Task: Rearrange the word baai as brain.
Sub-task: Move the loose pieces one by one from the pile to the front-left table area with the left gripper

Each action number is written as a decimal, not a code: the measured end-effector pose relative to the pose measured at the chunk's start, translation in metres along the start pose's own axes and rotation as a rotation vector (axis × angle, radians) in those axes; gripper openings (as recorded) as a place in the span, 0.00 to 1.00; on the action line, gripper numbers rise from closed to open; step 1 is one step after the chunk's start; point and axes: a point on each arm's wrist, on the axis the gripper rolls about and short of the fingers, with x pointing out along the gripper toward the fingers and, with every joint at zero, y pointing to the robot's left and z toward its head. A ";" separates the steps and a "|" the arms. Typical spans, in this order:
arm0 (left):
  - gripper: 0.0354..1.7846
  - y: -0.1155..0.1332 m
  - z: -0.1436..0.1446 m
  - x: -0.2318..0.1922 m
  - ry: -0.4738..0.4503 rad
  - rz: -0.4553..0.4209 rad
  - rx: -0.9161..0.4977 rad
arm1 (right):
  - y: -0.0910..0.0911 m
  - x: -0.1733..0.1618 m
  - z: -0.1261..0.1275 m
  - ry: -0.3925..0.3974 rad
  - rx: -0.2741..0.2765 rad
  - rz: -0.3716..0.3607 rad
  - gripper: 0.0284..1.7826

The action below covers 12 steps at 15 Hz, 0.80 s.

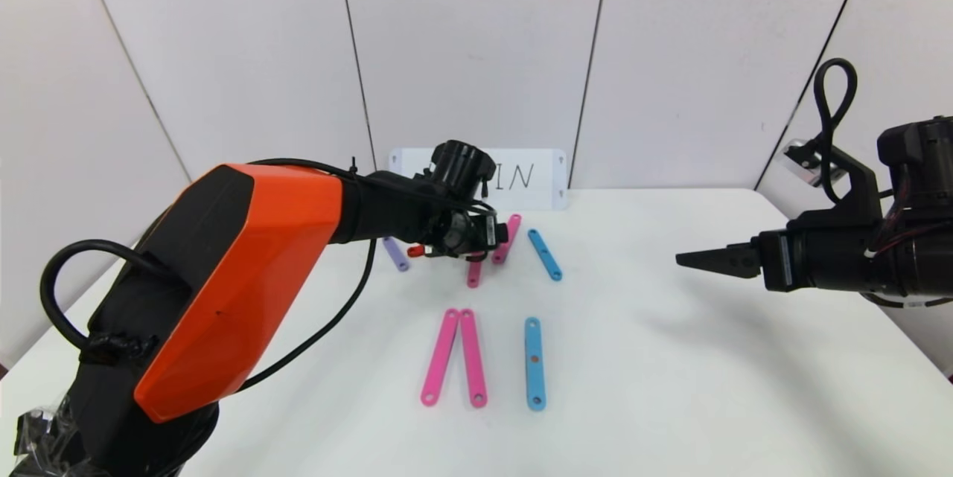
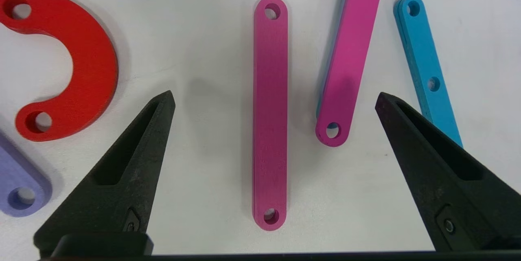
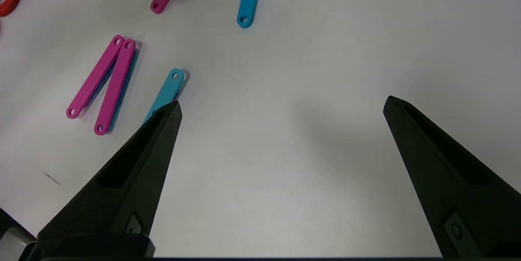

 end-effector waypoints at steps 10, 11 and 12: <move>0.96 0.083 0.049 -0.039 -0.034 0.260 0.000 | 0.001 0.000 -0.001 0.002 -0.001 0.003 0.97; 0.96 0.099 0.054 -0.043 -0.036 0.279 -0.006 | 0.001 0.001 -0.001 0.004 -0.003 0.003 0.97; 0.96 0.114 0.059 -0.048 -0.033 0.294 -0.007 | 0.001 0.001 -0.001 0.005 -0.007 0.003 0.97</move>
